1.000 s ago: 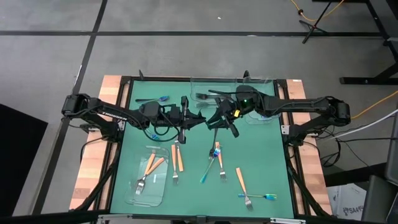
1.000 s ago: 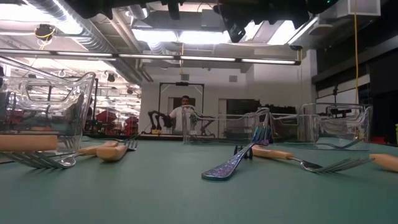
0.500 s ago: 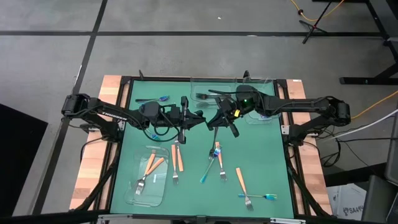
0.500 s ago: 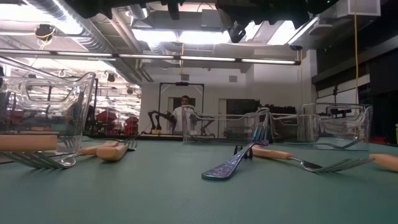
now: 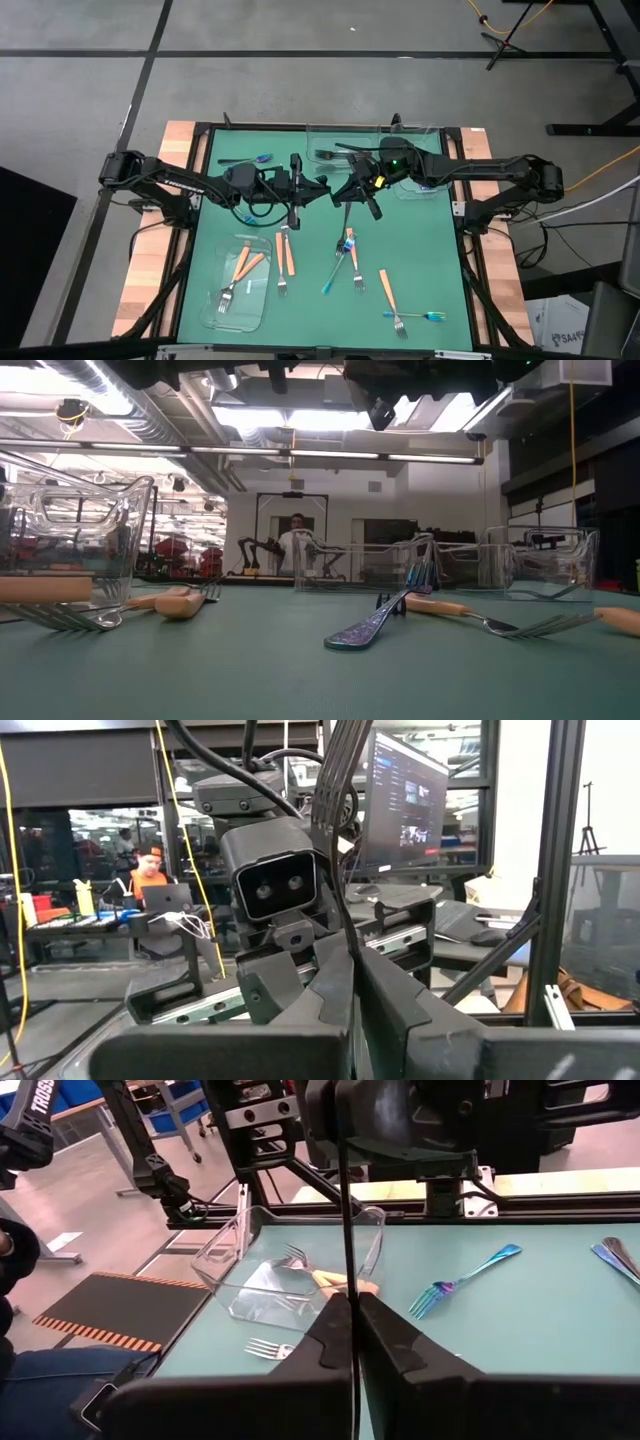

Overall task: Sort silverware by color (type)
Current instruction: Put the black fork into the top left transparent bin

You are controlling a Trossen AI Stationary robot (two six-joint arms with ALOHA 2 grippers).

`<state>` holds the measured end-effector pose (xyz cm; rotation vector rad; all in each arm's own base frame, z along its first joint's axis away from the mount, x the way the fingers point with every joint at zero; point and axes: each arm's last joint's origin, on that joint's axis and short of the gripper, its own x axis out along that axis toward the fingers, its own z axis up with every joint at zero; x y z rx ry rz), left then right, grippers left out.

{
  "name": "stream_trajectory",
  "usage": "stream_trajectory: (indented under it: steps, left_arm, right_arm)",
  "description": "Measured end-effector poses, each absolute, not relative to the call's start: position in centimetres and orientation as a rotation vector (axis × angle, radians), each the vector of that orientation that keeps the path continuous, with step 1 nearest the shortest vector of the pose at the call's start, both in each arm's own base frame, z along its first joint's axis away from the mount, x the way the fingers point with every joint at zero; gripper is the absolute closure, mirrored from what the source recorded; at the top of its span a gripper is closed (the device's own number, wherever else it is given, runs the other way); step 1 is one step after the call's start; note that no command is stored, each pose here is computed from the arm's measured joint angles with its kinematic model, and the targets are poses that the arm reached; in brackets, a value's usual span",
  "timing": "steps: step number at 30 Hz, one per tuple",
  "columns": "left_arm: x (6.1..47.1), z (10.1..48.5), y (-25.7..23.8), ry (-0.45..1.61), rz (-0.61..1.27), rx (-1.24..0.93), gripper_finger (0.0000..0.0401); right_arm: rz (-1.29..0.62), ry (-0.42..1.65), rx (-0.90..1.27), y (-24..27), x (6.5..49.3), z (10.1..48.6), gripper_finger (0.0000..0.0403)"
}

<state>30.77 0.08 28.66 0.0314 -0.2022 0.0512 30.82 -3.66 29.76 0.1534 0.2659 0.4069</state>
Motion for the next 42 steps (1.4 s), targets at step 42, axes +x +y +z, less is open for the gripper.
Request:
stream_trajectory:
  steps: [42]
  left_arm:
    - [30.3,23.2,0.4,0.365,0.164,-0.061,0.0305]
  right_arm:
    - [0.043,0.236,0.111,-11.7,24.9,35.5,0.0403]
